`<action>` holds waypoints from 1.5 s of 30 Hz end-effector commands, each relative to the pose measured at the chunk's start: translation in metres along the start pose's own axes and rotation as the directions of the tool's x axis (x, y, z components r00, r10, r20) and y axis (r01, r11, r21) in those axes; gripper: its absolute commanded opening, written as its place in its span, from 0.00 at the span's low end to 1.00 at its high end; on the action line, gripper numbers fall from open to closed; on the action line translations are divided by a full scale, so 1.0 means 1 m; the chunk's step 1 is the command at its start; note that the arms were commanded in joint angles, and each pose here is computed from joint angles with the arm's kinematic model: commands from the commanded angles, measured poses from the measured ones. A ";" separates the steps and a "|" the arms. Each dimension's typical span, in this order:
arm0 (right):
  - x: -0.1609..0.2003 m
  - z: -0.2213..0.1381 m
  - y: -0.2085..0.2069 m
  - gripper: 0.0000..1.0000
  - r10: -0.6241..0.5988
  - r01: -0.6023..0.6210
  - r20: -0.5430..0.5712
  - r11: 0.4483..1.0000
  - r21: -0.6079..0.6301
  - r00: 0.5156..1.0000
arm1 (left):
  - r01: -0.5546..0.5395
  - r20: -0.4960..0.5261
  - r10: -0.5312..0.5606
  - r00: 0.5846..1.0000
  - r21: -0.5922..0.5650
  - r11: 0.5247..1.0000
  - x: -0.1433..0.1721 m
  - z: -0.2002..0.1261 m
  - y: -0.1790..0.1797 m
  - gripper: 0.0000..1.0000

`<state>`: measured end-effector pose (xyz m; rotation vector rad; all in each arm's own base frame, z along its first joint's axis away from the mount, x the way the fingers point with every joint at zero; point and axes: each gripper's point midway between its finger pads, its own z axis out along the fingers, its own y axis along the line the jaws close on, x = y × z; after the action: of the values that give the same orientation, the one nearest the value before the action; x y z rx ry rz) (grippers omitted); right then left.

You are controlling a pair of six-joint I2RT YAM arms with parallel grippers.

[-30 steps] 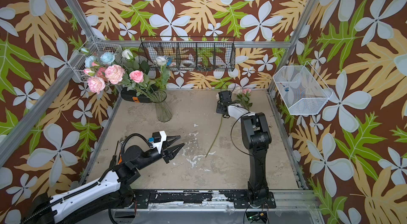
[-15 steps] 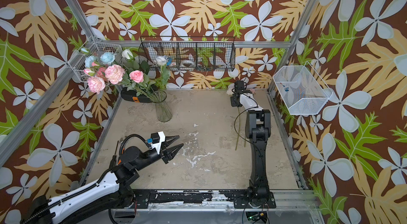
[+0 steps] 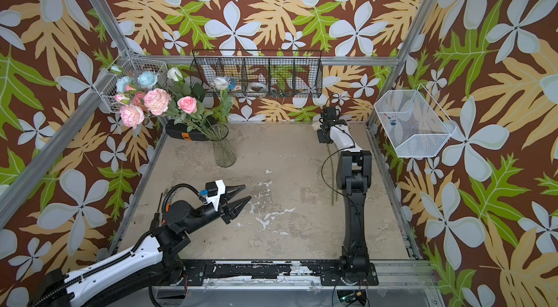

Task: Pick out pink flowers from the vase
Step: Move the flower to the center of the board, then pick up the flower from the vase.

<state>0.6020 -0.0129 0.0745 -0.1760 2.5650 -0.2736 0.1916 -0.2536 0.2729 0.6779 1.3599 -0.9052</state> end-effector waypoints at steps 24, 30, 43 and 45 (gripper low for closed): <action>-0.023 -0.425 0.253 0.41 0.321 0.627 0.793 0.487 -0.607 0.518 | 0.253 0.377 0.116 0.919 -0.789 0.560 -0.114 -0.133 0.162 0.58; -0.030 -0.434 0.330 0.43 0.270 0.736 0.830 0.384 -0.557 0.488 | 0.350 0.378 -0.050 0.924 -0.789 0.504 -0.062 -0.135 0.192 0.57; -0.068 -0.396 0.436 0.47 0.197 0.786 0.842 0.302 -0.539 0.502 | 0.419 0.269 -0.326 0.906 -0.671 0.612 0.013 -0.103 0.175 0.61; -0.069 -0.390 0.447 0.48 0.186 0.788 0.840 0.290 -0.543 0.510 | 0.409 0.250 -0.329 0.910 -0.666 0.624 0.014 -0.099 0.175 0.61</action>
<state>0.4171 0.4879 0.3389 -1.0501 1.3052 1.0191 0.2894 -0.0729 0.2284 -0.3109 1.6199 -0.5788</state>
